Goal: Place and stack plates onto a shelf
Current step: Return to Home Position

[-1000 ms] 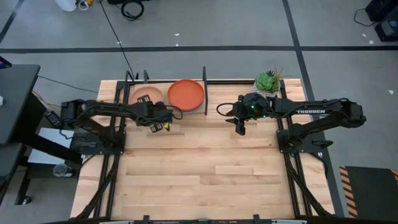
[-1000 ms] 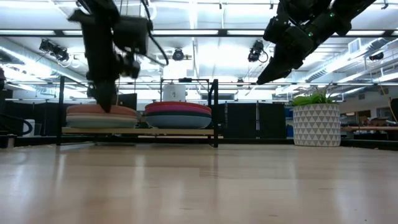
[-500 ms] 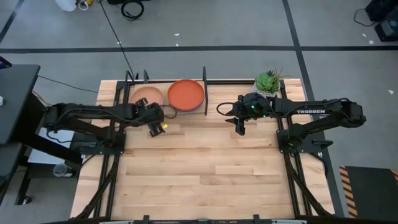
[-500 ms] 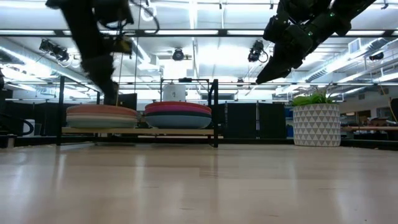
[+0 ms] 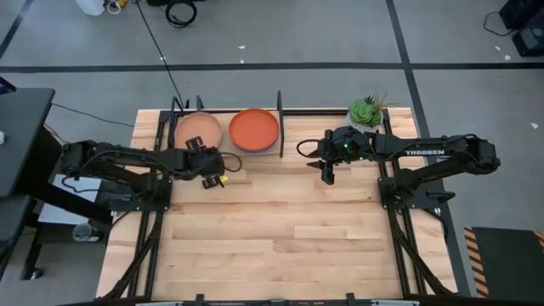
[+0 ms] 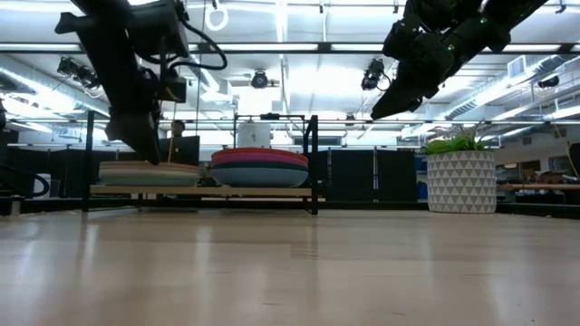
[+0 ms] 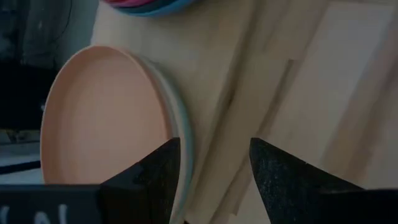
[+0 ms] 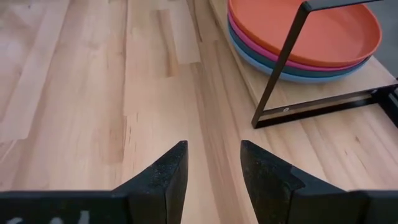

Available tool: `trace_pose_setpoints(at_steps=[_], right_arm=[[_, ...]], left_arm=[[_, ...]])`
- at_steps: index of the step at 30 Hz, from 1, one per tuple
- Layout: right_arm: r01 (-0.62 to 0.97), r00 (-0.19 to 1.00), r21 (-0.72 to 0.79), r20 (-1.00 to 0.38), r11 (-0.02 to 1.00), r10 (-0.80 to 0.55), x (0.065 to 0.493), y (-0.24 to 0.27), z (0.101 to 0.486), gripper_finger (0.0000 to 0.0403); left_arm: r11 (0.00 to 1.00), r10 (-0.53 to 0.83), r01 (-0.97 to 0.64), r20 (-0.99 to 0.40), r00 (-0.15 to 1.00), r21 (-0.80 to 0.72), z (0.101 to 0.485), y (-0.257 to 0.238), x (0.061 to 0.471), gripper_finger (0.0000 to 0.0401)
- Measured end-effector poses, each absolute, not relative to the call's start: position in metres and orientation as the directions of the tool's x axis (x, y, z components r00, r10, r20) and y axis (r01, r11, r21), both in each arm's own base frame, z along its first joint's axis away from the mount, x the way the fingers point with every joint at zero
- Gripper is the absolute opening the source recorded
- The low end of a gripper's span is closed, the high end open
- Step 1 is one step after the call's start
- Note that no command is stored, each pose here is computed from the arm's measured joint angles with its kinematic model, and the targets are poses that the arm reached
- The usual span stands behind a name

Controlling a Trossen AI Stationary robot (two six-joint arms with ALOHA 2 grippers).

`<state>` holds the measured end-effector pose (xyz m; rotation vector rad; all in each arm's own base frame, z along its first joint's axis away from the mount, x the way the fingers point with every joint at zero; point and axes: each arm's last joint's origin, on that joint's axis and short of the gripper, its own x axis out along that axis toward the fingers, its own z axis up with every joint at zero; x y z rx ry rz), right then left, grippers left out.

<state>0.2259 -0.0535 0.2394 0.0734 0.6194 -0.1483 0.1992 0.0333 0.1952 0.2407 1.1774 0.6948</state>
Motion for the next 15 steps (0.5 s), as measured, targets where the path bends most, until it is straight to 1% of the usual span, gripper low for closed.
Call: trace_pose_setpoints(at_steps=[3,5,7,9,10,12,15], right_arm=[[0.160,0.804,0.024,-0.583,0.987,-0.117,0.226,-0.053,0.239,0.0153],[0.160,0.804,0.024,-0.583,0.987,-0.117,0.226,-0.053,0.239,0.0153],[0.160,0.804,0.024,-0.584,0.987,-0.116,0.226,-0.053,0.239,0.0153],[0.145,0.804,0.003,-0.583,0.989,-0.116,0.226,-0.053,0.240,0.0153],[0.134,0.805,-0.013,-0.581,0.991,-0.117,0.225,-0.053,0.240,0.0153],[0.132,0.817,-0.026,-0.563,0.991,-0.123,0.221,-0.053,0.242,0.0153],[0.144,0.839,-0.015,-0.528,0.989,-0.130,0.210,-0.055,0.242,0.0149]], left_arm=[[0.781,0.606,-0.358,-0.760,0.233,0.513,0.200,0.029,0.203,0.0201],[0.788,0.597,-0.386,-0.749,0.287,0.480,0.205,0.025,0.209,0.0201],[0.830,0.541,-0.382,-0.750,0.380,0.406,0.208,0.018,0.217,0.0201],[0.881,0.466,-0.335,-0.733,0.496,0.334,0.210,0.007,0.226,0.0201],[0.897,0.439,-0.303,-0.721,0.536,0.321,0.210,0.002,0.228,0.0201],[0.905,0.424,-0.261,-0.704,0.570,0.335,0.209,-0.010,0.228,0.0199],[0.888,0.455,-0.271,-0.631,0.628,0.371,0.218,-0.025,0.218,0.0187]])
